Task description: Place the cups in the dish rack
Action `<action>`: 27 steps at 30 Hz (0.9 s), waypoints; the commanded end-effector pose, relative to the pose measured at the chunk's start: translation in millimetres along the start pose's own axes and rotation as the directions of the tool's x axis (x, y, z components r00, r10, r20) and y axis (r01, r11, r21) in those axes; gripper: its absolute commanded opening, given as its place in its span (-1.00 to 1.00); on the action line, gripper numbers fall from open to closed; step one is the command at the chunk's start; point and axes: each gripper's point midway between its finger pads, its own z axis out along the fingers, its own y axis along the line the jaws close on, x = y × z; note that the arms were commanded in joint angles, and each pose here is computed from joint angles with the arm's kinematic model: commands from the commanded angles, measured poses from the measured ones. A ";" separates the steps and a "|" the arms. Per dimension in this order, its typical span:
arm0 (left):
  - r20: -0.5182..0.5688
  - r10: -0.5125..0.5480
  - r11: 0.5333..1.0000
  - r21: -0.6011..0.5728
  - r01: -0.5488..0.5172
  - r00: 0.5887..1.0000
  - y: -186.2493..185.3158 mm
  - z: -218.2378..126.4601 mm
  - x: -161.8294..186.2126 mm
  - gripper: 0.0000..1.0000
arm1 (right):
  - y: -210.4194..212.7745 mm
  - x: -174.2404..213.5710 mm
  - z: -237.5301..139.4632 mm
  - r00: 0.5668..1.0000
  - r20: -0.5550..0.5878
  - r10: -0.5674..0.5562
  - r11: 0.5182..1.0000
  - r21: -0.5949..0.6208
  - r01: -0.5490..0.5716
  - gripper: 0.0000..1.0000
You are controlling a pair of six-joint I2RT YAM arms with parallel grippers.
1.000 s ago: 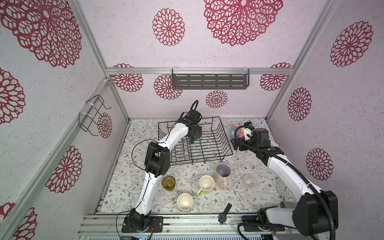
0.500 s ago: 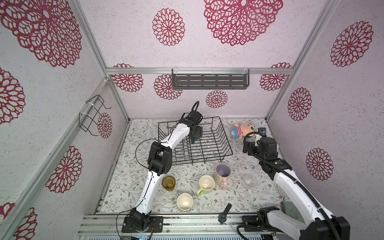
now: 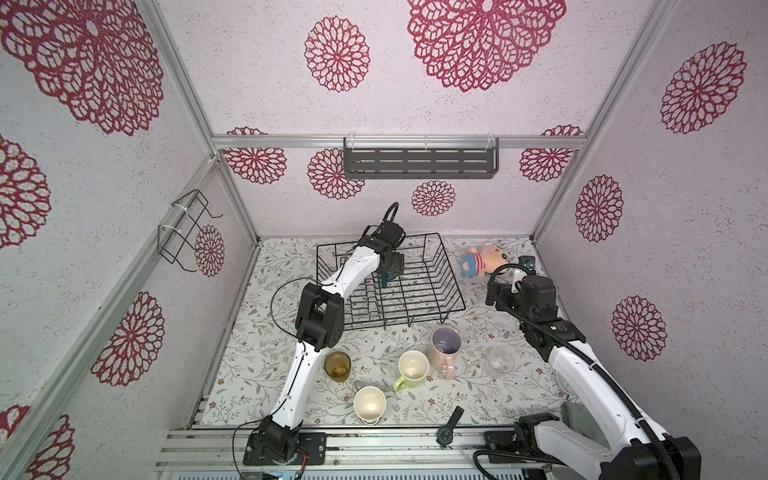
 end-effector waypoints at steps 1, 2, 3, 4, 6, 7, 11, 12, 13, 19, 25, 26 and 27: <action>0.145 -0.012 0.999 0.032 0.007 0.989 -5.6 -34.8 -44.4 0.65 | 2.0 -6.4 -0.4 0.999 0.019 0.034 0.999 -0.013 -0.034 0.98; 0.149 -0.013 1.000 0.029 0.009 0.989 -5.0 -35.1 -45.5 0.68 | 0.5 -6.2 -1.4 0.999 0.013 0.035 0.999 -0.006 -0.035 0.98; 0.154 -0.018 1.000 0.028 0.014 0.988 -4.1 -35.5 -46.8 0.83 | -0.6 -5.6 -3.3 0.999 0.009 0.035 0.999 -0.001 -0.035 0.97; 0.155 -0.023 0.999 0.031 0.018 0.988 -4.3 -35.4 -47.1 0.94 | -1.5 -4.0 -5.0 0.999 0.008 0.036 0.999 0.001 -0.036 0.98; 0.155 -0.021 0.999 0.041 0.015 0.988 -5.8 -36.5 -47.8 0.99 | -1.9 -2.2 -6.9 0.999 0.022 0.038 0.999 -0.003 -0.038 0.98; 0.156 -0.020 0.999 0.041 0.014 0.988 -5.5 -37.7 -48.2 0.99 | -1.3 -1.2 -7.2 0.999 0.025 0.037 0.999 -0.008 -0.037 0.98; 0.186 -0.029 0.999 0.040 0.022 0.982 -3.7 -49.2 -55.4 0.99 | 0.8 -0.8 -7.5 0.999 -0.006 0.038 0.999 -0.015 -0.038 0.97; 0.200 -0.033 0.999 0.047 0.024 0.979 -4.0 -55.4 -59.2 1.00 | 2.1 0.1 -7.0 0.999 -0.007 0.038 0.999 -0.023 -0.038 0.97; 0.210 -0.033 0.998 0.052 0.023 0.977 -4.6 -61.6 -61.5 1.00 | 4.1 1.0 -5.7 0.999 -0.006 0.039 0.999 -0.033 -0.039 0.96; 0.296 -0.060 0.995 0.099 0.032 0.953 -2.9 -113.4 -76.7 0.94 | 29.6 2.3 -0.7 0.998 -0.054 0.029 0.986 -0.163 -0.038 0.89; 0.363 -0.112 0.986 0.158 0.058 0.925 6.5 -162.6 -68.5 0.92 | 51.0 4.9 3.9 0.996 -0.084 0.022 0.967 -0.252 -0.042 0.84; 0.392 -0.128 0.981 0.184 0.059 0.911 7.3 -183.4 -70.9 0.92 | 53.3 5.6 4.4 0.996 -0.083 0.020 0.965 -0.260 -0.041 0.83; 0.392 -0.137 0.978 0.198 0.062 0.910 8.8 -188.0 -67.9 0.92 | 58.0 5.5 5.3 0.997 -0.078 0.014 0.959 -0.280 -0.035 0.82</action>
